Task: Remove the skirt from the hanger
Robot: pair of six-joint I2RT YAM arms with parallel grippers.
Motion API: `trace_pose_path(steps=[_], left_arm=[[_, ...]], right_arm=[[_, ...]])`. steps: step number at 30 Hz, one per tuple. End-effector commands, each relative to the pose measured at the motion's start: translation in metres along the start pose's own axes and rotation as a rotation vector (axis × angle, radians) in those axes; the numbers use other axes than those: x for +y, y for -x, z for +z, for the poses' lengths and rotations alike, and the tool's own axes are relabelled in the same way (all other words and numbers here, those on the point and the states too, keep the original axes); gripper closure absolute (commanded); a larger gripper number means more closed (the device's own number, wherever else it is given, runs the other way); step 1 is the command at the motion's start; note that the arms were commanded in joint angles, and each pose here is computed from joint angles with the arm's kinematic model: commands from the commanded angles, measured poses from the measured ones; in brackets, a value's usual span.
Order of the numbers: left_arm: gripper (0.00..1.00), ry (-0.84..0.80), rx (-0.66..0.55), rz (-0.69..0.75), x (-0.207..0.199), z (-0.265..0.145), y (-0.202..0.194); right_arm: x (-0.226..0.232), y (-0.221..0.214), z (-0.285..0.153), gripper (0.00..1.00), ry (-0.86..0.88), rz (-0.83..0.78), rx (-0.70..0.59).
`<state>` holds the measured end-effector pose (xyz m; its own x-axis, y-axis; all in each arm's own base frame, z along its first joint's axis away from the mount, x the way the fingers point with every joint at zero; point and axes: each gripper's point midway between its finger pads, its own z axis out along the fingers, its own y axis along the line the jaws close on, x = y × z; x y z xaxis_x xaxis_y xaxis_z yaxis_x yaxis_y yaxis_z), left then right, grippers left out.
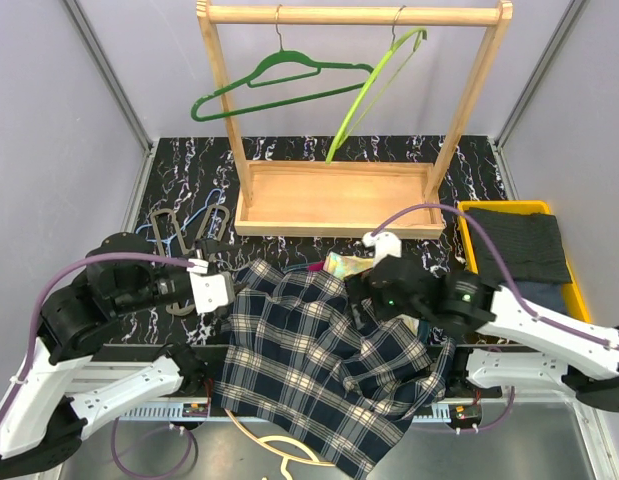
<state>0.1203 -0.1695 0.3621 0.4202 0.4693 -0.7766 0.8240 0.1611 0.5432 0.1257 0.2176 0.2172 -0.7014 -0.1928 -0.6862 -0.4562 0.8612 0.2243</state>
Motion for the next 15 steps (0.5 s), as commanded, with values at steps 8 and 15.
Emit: trace_pose_path(steps=[8, 15], left_arm=[[0.32, 0.037, -0.076, 0.000, 0.013, -0.003, 0.022], [0.32, 0.052, -0.081, 0.005, 0.016, -0.007, 0.025]], right_arm=[[0.052, -0.021, 0.025, 0.00, 0.214, 0.068, 0.130], [0.064, -0.022, 0.044, 0.56, 0.234, 0.065, 0.147]])
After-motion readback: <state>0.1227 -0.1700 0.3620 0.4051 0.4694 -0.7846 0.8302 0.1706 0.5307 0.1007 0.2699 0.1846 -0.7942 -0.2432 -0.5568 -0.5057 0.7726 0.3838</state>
